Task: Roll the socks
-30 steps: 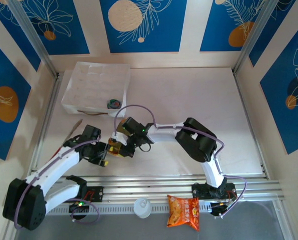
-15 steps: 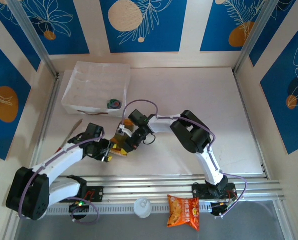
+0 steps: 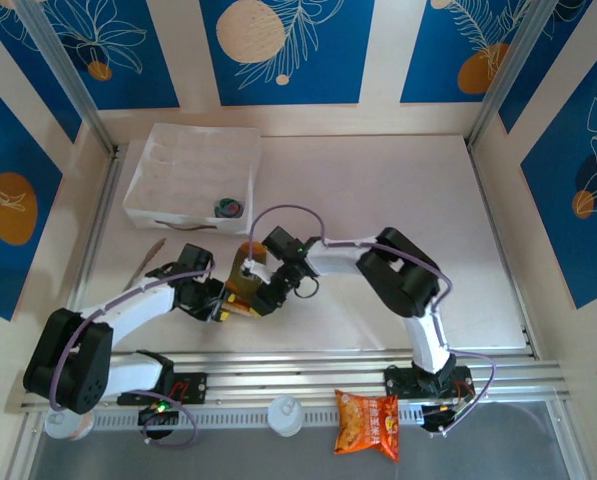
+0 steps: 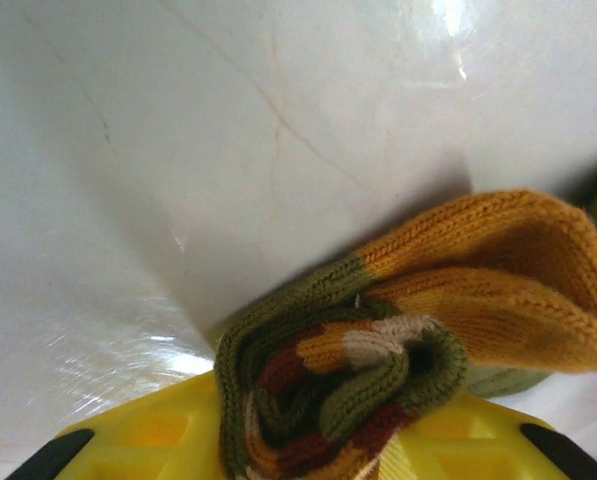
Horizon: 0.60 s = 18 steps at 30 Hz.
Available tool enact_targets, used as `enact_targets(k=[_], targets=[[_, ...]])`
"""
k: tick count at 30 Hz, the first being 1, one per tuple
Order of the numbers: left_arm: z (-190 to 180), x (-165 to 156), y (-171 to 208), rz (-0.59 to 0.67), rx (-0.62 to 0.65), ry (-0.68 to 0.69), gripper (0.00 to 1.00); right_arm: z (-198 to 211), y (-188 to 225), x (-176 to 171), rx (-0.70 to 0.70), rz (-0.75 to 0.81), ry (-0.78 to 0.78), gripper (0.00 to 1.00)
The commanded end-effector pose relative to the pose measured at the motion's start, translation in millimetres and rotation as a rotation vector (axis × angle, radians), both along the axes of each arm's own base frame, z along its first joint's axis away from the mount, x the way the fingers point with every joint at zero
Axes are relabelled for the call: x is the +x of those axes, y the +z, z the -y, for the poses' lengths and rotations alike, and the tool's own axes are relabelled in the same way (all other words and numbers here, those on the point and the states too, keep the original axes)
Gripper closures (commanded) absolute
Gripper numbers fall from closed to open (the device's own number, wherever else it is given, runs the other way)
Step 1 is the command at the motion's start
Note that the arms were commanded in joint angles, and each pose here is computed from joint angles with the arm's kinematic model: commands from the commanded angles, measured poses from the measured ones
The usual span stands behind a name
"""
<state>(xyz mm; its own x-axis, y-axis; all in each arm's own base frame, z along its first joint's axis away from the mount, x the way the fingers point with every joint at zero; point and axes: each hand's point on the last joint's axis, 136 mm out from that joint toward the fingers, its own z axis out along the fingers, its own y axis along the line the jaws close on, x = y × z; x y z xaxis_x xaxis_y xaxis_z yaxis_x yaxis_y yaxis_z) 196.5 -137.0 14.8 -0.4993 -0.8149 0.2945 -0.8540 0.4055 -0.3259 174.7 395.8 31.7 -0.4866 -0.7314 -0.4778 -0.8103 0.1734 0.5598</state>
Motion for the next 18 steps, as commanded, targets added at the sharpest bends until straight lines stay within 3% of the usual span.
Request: enact_targets(k=[1, 5, 6, 11, 18], targets=[[-36.7, -60.2, -36.7, -0.269, 0.172, 0.050, 0.66, 3.7, 22.2, 23.5, 0.075, 0.393, -0.038, 0.60], [-35.7, -60.2, -36.2, -0.296, 0.176, 0.051, 0.66, 3.9, 55.2, 23.3, 0.109, 0.722, 0.014, 0.49], [-35.1, -58.5, -35.4, -0.294, 0.176, 0.048, 0.66, 2.1, 56.6, 21.8, 0.087, 0.784, 0.041, 0.41], [-32.5, -52.7, -32.2, -0.299, 0.177, 0.031, 0.67, -9.1, 44.6, 14.2, 0.002, 1.020, 0.185, 0.40], [-28.1, -45.3, -30.6, -0.295, 0.167, 0.013, 0.67, -33.6, 22.4, 24.3, -0.092, 1.153, 0.254, 0.42]])
